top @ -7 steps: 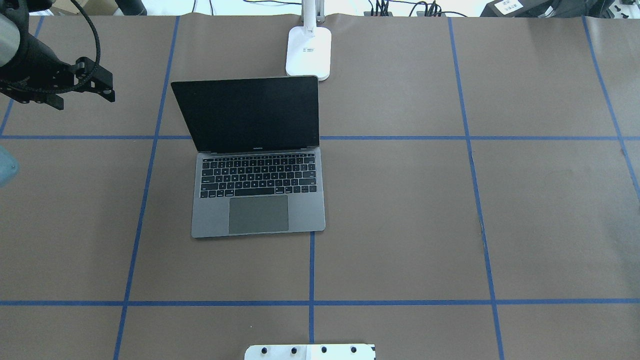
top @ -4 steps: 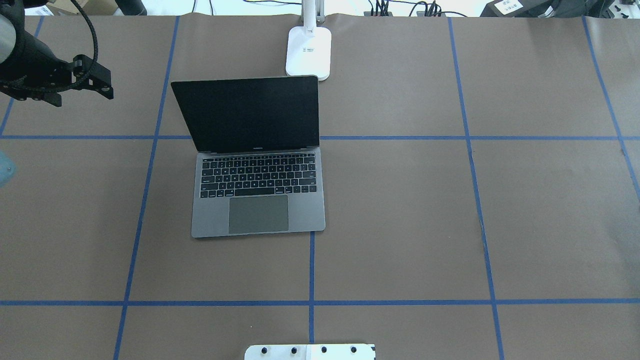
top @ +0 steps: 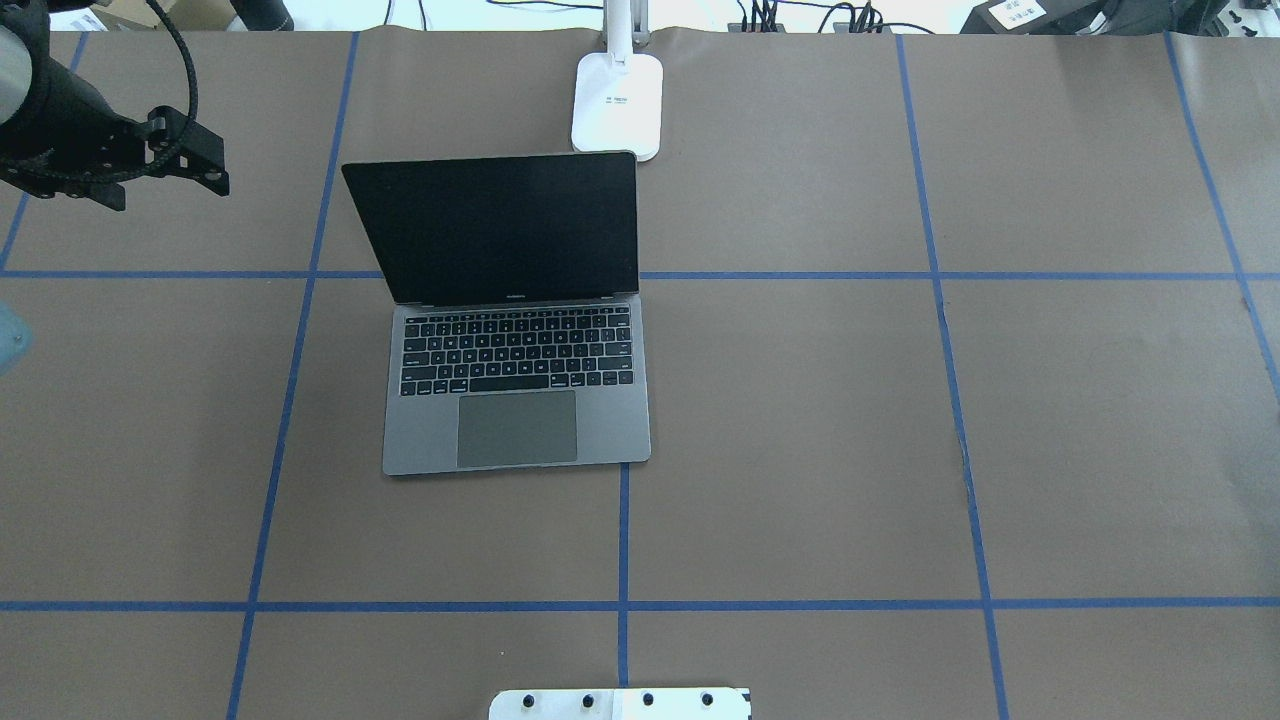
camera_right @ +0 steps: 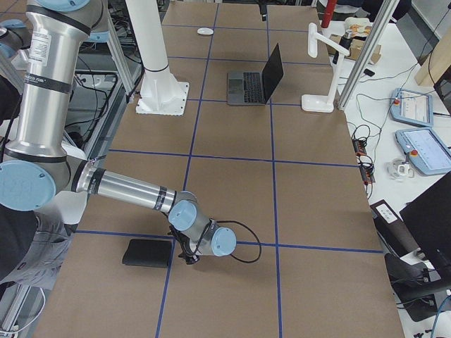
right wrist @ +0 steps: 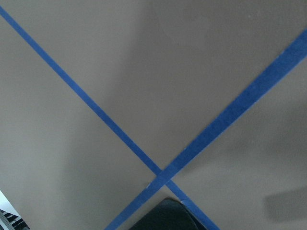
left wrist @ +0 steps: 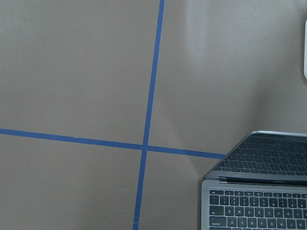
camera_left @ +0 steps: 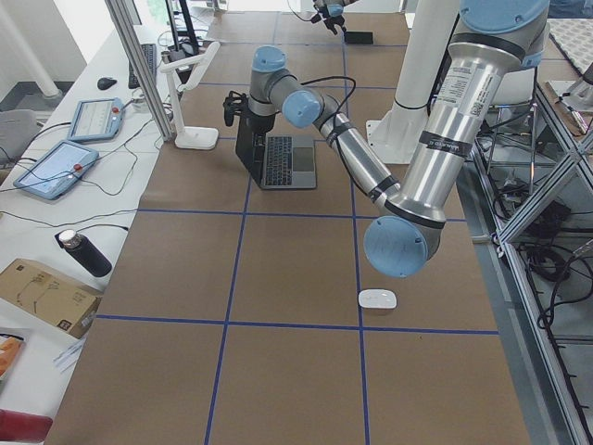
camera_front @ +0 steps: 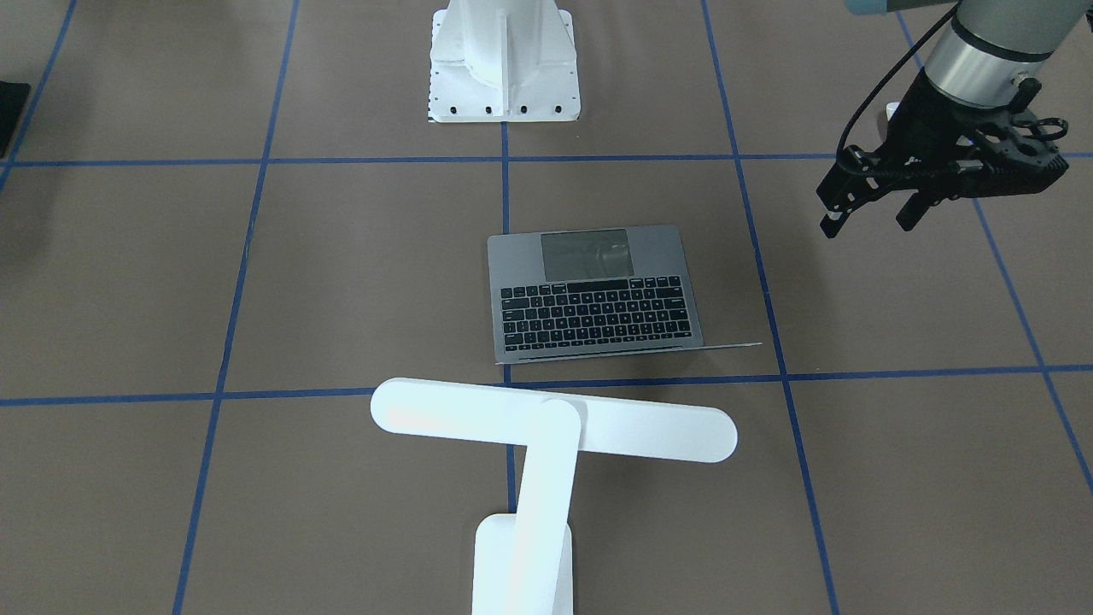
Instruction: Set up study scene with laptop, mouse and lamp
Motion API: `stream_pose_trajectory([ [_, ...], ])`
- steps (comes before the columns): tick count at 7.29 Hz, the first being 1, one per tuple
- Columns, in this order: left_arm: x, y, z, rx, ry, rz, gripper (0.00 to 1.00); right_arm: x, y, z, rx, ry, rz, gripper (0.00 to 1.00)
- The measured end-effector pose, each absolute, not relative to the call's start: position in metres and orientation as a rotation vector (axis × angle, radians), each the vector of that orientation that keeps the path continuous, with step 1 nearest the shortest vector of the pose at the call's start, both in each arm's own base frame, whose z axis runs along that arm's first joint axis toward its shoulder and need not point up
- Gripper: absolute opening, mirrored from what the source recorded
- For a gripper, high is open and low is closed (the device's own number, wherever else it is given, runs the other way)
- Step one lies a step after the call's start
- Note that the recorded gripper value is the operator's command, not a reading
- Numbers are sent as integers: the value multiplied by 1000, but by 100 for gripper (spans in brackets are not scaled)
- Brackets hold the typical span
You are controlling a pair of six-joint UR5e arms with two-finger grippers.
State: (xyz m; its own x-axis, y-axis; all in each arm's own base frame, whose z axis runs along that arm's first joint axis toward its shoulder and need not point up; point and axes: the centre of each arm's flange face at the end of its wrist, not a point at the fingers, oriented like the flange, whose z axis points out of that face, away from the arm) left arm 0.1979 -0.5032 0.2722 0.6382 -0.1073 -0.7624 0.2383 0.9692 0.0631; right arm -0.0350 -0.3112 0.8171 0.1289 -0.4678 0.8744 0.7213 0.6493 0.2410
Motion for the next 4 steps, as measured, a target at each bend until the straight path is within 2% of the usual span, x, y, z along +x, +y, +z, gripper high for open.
stream_pose_trajectory([
  [4,198,-503,270,168,859,-197,100,-32,-301,830,-291,-1157,-870,100],
])
